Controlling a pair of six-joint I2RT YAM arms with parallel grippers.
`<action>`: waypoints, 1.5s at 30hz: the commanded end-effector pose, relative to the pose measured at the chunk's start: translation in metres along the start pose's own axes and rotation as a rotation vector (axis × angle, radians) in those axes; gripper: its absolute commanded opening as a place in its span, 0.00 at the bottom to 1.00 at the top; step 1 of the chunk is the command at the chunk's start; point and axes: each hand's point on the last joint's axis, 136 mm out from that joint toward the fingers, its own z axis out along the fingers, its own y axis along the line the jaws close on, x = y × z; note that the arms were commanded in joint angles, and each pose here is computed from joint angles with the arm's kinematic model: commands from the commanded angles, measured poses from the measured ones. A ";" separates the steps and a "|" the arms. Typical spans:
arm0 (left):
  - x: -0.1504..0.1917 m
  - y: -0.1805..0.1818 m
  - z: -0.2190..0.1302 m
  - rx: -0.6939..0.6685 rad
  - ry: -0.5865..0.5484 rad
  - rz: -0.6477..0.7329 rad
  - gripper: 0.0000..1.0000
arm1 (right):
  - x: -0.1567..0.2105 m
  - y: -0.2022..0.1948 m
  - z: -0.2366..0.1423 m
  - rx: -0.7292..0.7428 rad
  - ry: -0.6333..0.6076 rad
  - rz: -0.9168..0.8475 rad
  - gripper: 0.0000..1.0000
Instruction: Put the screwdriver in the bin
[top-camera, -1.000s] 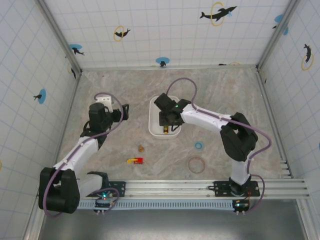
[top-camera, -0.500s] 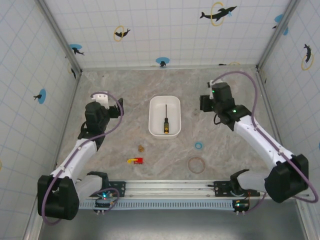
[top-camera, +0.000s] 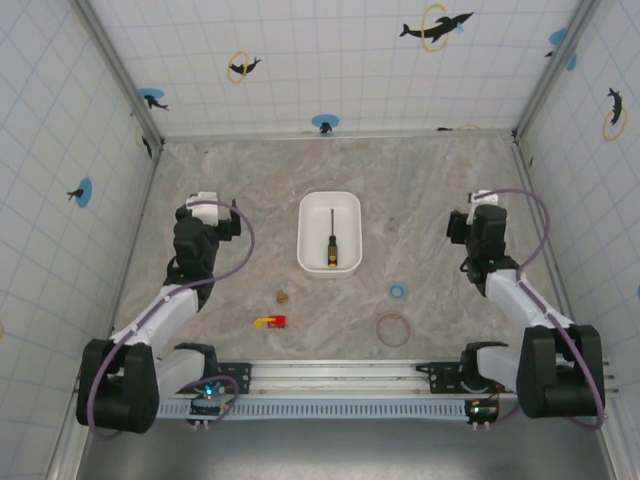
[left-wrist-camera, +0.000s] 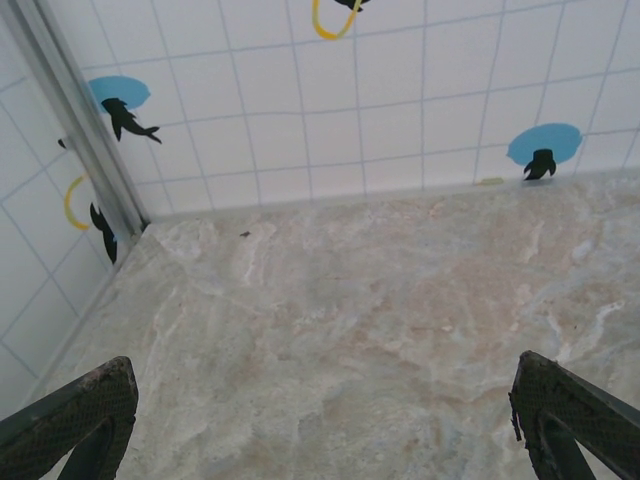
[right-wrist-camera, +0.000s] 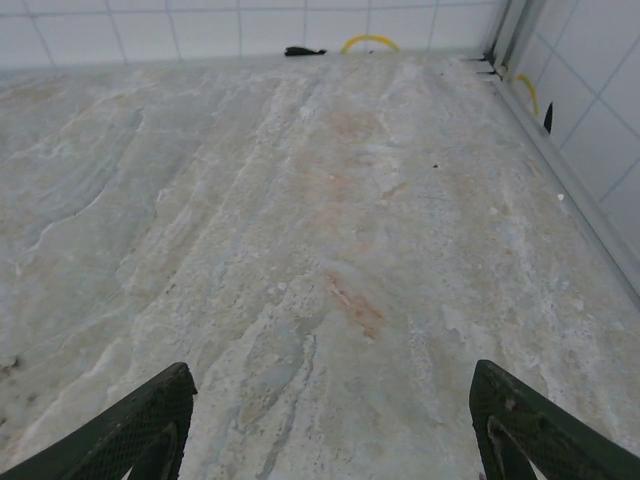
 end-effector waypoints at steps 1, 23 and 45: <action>-0.002 0.006 0.002 -0.027 -0.053 0.040 0.97 | -0.021 -0.007 0.001 0.019 -0.181 0.058 0.74; 0.039 0.025 -0.003 -0.051 -0.122 -0.089 0.97 | 0.005 -0.020 0.027 0.095 -0.235 0.101 0.76; 0.068 0.021 0.025 -0.030 -0.032 -0.091 0.97 | 0.005 -0.019 0.029 0.087 -0.232 0.100 0.95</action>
